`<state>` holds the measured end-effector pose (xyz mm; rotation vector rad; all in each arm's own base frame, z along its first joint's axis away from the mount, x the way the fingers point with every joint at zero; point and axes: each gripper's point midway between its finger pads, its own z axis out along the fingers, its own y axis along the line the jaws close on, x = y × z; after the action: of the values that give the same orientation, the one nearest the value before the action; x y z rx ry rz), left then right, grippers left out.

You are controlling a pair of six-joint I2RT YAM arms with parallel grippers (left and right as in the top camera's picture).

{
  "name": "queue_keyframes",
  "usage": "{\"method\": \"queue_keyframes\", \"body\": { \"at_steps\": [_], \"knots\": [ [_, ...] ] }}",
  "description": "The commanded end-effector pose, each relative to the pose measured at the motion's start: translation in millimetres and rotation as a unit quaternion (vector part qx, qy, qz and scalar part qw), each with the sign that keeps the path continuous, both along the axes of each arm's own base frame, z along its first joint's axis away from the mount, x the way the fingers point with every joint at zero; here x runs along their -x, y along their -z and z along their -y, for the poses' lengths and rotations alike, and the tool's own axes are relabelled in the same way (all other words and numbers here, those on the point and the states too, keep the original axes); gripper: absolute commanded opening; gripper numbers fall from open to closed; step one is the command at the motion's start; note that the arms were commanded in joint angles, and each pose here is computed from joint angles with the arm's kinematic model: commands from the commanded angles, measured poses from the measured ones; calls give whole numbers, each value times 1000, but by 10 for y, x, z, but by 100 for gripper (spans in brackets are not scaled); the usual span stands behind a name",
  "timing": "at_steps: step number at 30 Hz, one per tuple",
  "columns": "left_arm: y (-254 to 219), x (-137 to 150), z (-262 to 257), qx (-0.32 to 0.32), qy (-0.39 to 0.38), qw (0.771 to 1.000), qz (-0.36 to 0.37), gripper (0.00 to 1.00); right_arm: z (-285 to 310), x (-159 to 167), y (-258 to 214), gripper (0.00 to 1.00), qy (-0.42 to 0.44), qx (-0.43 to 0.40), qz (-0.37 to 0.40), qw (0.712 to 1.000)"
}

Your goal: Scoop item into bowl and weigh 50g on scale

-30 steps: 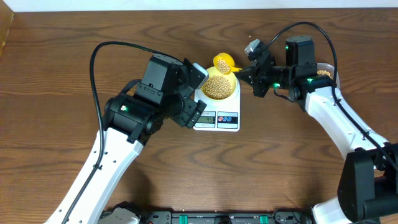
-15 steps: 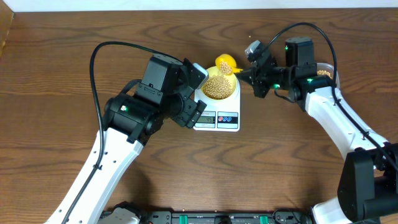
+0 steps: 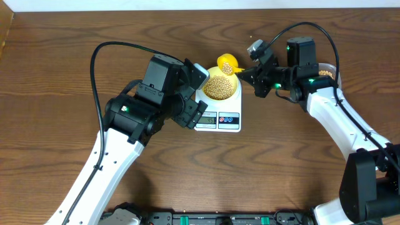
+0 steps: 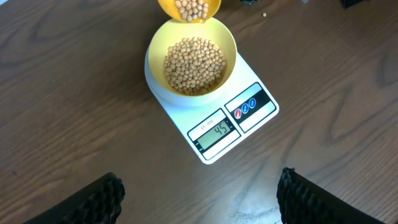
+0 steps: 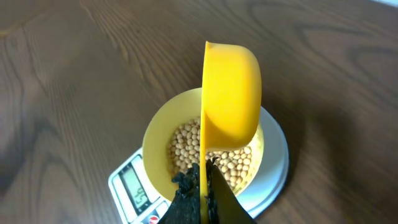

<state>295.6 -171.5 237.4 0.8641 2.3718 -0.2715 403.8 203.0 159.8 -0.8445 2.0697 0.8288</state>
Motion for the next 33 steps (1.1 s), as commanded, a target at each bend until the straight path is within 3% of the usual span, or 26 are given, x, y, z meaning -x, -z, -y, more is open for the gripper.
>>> {"method": "queue_keyframes", "body": {
  "at_steps": [1, 33],
  "knots": [
    [-30, -5, 6, 4, 5, 1000, 2, 81, -38, 35, -60, 1, 27, -29, -45, 998],
    [-30, -6, 6, 4, 5, 1000, 2, 81, -40, 23, -72, 1, 25, -28, -38, 999]
  ]
}}
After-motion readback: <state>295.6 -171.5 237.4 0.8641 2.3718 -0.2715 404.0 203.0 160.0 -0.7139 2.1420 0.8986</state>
